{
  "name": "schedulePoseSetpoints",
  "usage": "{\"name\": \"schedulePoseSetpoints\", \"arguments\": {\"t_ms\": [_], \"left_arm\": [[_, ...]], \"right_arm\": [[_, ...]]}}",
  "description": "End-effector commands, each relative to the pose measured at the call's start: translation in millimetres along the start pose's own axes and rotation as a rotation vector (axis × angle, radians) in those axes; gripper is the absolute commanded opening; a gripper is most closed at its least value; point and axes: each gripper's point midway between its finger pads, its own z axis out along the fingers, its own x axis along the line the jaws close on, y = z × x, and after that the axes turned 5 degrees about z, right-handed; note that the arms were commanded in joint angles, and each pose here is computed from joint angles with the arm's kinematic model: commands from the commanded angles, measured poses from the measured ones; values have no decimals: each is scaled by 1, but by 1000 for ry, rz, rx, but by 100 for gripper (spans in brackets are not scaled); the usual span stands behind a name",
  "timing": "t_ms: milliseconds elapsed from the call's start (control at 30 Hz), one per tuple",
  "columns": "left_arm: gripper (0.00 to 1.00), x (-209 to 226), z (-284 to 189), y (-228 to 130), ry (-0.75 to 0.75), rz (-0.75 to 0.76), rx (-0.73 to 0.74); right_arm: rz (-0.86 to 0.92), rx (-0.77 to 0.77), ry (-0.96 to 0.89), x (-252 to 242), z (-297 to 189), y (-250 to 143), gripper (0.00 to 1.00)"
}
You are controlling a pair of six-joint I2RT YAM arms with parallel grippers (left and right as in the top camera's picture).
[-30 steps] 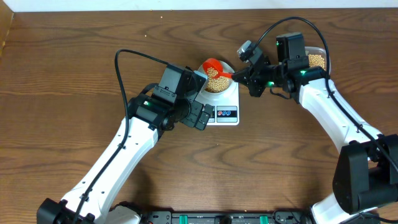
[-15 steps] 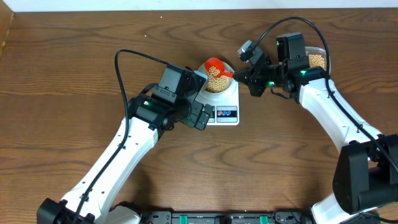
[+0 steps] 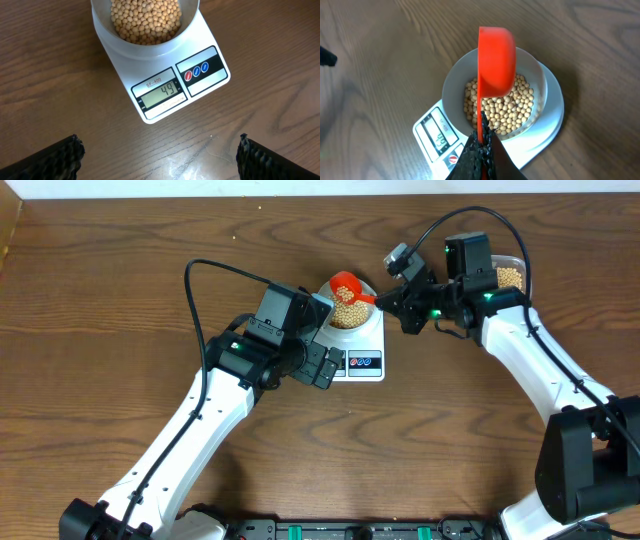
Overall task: Scoop item into bowl and weigh 50g on scale
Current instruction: 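Tilt the scoop slowly with right gripper, trickling beans into bowl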
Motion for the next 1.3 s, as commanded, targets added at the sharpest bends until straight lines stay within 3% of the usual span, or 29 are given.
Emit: {"name": "schedulePoseSetpoints", "arguments": {"t_ms": [0, 833, 1267], "left_arm": [[100, 0, 3, -3, -8, 1, 12], [100, 0, 3, -3, -8, 1, 12], [100, 0, 3, -3, -8, 1, 12]], "right_arm": [[101, -57, 43, 4, -17, 15, 1], [126, -92, 73, -2, -27, 19, 1], [-48, -83, 64, 4, -22, 18, 1]]}}
